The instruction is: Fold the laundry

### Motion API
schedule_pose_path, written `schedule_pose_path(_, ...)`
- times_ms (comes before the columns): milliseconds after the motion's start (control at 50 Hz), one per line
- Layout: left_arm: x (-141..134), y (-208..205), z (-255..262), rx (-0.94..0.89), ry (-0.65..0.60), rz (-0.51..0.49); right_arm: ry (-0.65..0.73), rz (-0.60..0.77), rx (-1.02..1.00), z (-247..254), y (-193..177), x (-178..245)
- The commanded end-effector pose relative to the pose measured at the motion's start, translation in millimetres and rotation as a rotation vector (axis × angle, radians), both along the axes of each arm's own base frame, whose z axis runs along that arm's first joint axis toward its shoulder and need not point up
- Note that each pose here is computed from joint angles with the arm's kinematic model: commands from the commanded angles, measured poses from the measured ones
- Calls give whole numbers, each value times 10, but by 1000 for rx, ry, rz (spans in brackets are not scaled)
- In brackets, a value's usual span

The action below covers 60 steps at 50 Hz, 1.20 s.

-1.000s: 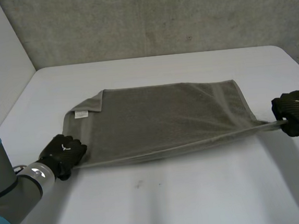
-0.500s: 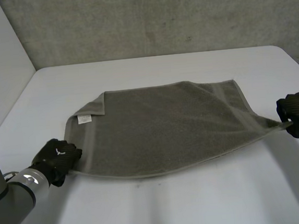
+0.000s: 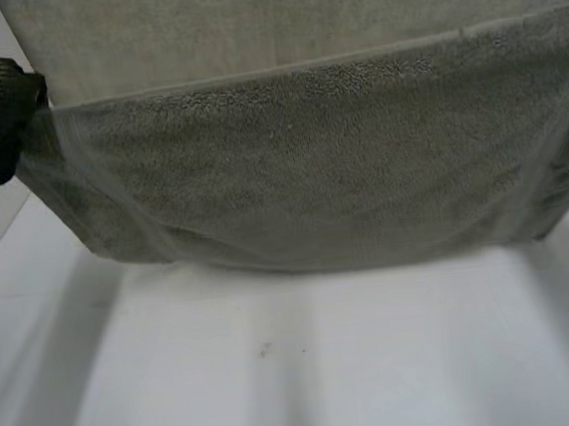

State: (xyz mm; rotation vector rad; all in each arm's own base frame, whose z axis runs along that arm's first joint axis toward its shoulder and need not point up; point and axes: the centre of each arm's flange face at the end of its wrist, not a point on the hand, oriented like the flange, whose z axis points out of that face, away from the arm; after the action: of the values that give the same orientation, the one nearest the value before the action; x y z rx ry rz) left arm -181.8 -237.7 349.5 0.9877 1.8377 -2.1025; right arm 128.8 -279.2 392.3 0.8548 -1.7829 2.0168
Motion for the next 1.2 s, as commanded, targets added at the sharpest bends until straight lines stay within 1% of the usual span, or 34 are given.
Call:
schedule_pose_path(20,-37,-140,-256,106,-3,-12,-30,3,206,-564,-243,-12)
schedule_pose_path(40,-54,-209,-395,156,-9,-14,-30,3,206,-566,-244,-12)
schedule_pose_path(60,-68,-294,-547,209,-16,-16,-22,8,266,-745,-323,-3)
schedule_pose_path(80,-68,-295,-548,209,-16,-16,-21,8,267,-747,-324,-2)
schedule_pose_path(120,-100,-489,-879,312,-35,-10,10,23,355,-1027,-436,56)
schedule_pose_path(140,-100,-490,-881,313,-35,-10,11,23,355,-1028,-436,56)
schedule_pose_path(180,-192,-724,-1138,360,-78,-21,46,5,377,-1144,-545,99)
schedule_pose_path(240,-249,-848,-1212,358,-109,-13,56,-17,372,-1159,-623,121)
schedule_pose_path(280,-416,-1028,-1151,287,-160,22,71,-44,314,-1063,-754,235)
schedule_pose_path(300,-417,-1029,-1151,286,-160,23,71,-44,314,-1063,-755,236)
schedule_pose_path(340,-516,-1209,-695,120,-122,69,59,-54,163,-714,-818,373)
schedule_pose_path(360,-517,-1210,-692,119,-122,69,59,-54,163,-712,-818,373)
schedule_pose_path(400,-589,-1276,-118,-59,-43,72,-4,-52,-43,-261,-870,483)
schedule_pose_path(420,-590,-1276,-115,-60,-43,72,-4,-52,-44,-259,-870,483)
schedule_pose_path(440,-624,-1258,190,-149,16,63,-41,-49,-139,-43,-864,500)
schedule_pose_path(460,-624,-1258,193,-150,17,63,-41,-49,-140,-40,-864,501)
schedule_pose_path(500,-655,-1119,723,-293,155,33,-122,-47,-311,354,-788,468)
schedule_pose_path(520,-655,-1118,725,-294,156,33,-122,-47,-312,356,-788,468)
schedule_pose_path(560,-627,-991,1002,-374,254,7,-188,-41,-391,531,-711,427)
schedule_pose_path(640,-608,-955,1034,-390,297,-1,-198,-26,-368,467,-679,439)
schedule_pose_path(740,-597,-1022,733,-305,272,13,-187,-16,-300,255,-700,455)
schedule_pose_path(780,-558,-1078,440,-218,242,33,-186,10,-249,111,-700,486)
schedule_pose_path(840,-516,-1111,264,-171,223,50,-178,35,-214,1,-696,520)
schedule_pose_path(880,-458,-1143,-95,-78,195,72,-164,59,-118,-285,-686,540)
schedule_pose_path(900,-458,-1143,-97,-78,195,72,-164,59,-117,-287,-686,540)
schedule_pose_path(940,-441,-1120,-445,-8,173,80,-146,65,5,-673,-649,546)
schedule_pose_path(960,-441,-1119,-447,-8,172,80,-146,65,6,-675,-648,546)
schedule_pose_path(1000,-416,-1055,-810,55,151,85,-138,63,133,-1061,-591,535)
schedule_pose_path(1060,-410,-999,-971,84,141,79,-132,66,194,-1237,-549,534)
schedule_pose_path(1100,-398,-826,-1271,161,116,57,-108,68,287,-1469,-444,515)
schedule_pose_path(1120,-398,-825,-1273,161,116,57,-108,68,288,-1470,-443,515)
schedule_pose_path(1160,-343,-581,-1436,231,72,38,-29,55,380,-1638,-324,439)
schedule_pose_path(1180,-343,-580,-1437,232,72,38,-29,55,380,-1638,-324,439)
schedule_pose_path(1200,-276,-457,-1467,252,33,46,40,52,409,-1663,-246,391)
